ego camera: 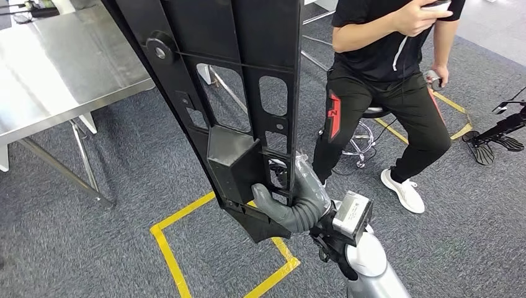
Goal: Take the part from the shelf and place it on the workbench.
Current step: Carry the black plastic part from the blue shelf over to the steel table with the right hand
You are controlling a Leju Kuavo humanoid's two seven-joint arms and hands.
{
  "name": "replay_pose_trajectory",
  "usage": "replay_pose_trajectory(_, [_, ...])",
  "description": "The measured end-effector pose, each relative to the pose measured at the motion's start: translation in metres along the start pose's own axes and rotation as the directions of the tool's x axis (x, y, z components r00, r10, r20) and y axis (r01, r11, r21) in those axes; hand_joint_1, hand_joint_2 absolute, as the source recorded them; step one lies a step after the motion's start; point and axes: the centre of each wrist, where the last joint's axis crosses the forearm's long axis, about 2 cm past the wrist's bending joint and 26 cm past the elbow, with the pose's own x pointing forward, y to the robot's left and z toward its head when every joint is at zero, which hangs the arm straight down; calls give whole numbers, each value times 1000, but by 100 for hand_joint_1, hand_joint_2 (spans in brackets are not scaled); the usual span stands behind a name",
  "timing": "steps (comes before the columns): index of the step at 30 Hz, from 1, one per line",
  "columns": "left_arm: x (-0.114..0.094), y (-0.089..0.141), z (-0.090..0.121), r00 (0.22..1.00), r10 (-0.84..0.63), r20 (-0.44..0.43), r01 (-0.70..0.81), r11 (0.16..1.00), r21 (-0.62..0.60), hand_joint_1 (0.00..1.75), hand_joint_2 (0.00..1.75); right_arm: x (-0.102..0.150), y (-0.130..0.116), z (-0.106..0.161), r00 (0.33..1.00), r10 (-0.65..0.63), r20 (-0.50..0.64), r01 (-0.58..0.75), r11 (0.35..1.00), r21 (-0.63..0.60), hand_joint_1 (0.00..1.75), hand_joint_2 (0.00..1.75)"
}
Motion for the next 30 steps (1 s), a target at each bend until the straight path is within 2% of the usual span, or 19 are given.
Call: replay_pose_trajectory(30, [-1, 0, 1, 1000, -12, -21, 12, 1000, 8, 0, 175, -1, 3, 2, 999, 30, -29, -30, 999, -14, 175, 175])
